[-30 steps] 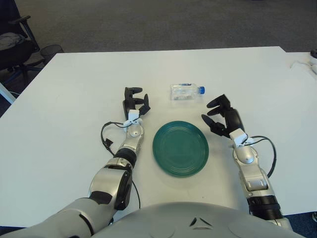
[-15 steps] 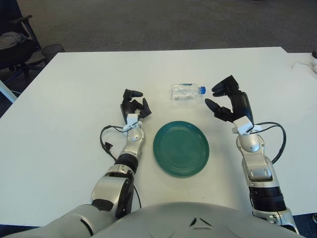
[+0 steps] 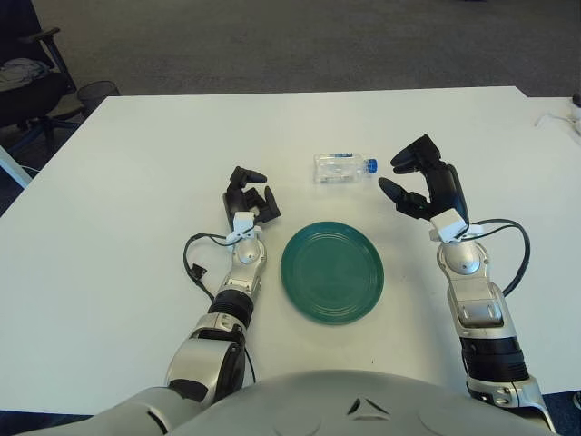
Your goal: Put the bottle into the plate.
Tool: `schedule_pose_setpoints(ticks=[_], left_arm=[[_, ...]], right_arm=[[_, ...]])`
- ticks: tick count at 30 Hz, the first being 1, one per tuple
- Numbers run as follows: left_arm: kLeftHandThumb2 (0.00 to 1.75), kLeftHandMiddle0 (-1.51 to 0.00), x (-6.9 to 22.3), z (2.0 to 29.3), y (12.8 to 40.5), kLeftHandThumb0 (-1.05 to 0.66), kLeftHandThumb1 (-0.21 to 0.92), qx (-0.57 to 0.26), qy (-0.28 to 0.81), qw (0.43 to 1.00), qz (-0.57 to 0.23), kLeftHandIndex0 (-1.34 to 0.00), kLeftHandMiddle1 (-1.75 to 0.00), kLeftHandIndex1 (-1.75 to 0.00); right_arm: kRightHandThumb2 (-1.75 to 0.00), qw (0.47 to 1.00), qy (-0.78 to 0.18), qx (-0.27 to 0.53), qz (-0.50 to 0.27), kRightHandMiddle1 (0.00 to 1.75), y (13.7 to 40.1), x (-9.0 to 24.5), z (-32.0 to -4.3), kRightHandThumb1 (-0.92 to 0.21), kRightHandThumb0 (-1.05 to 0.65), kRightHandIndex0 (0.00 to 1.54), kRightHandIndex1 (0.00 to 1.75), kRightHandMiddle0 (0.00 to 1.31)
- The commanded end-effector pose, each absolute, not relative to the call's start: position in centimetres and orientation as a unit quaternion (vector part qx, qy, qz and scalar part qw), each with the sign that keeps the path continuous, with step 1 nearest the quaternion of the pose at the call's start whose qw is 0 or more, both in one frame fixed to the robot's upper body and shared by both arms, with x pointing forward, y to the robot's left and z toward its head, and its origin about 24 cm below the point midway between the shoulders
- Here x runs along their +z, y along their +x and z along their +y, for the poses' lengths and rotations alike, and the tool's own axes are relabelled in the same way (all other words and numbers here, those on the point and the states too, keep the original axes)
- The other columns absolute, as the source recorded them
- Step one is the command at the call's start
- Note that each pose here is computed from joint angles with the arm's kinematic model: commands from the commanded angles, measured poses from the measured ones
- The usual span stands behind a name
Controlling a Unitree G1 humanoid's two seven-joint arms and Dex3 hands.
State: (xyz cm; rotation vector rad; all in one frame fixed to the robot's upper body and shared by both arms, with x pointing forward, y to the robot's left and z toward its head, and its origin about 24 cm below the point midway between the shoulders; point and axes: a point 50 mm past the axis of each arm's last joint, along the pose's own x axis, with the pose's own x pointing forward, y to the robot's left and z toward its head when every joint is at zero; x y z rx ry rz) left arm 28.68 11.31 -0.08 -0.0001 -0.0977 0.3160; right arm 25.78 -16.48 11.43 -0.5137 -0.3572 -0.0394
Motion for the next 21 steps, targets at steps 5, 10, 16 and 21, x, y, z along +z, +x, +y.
schedule_pose_setpoints(ticks=[5, 10, 16, 21], left_arm=[[1.59, -1.33, -2.2, 11.5, 27.5, -0.57, 0.1, 0.114, 0.005, 0.993, -0.002, -0.79, -1.75, -1.75], [1.6, -1.34, -2.1, 11.3, 27.3, -0.58, 0.08, 0.092, 0.001, 0.996, -0.015, -0.81, -1.75, -1.75], [1.62, -1.34, -2.1, 11.0, 27.2, -0.58, 0.07, 0.075, -0.012, 0.997, -0.026, -0.82, -1.75, -1.75], [1.64, -1.33, -2.2, 10.9, 27.1, -0.59, 0.05, 0.073, -0.006, 0.997, -0.022, -0.83, -1.75, -1.75]], right_arm=[[-0.59, 0.936, -0.265, -0.025, -0.229, 1.31, 29.6, 16.1, -15.6, -0.78, -0.62, 0.33, 1.12, 0.09], [-0.56, 0.912, -0.303, -0.019, -0.275, 1.23, 31.4, 18.5, -14.7, -0.8, -0.7, 0.3, 0.94, 0.04], [-0.38, 0.886, -0.358, 0.026, -0.294, 1.06, 33.3, 19.7, -14.2, -0.87, -0.8, 0.2, 0.7, 0.01], [-0.25, 0.876, -0.391, 0.06, -0.274, 0.8, 35.6, 19.4, -13.9, -0.91, -0.86, 0.07, 0.52, 0.0]])
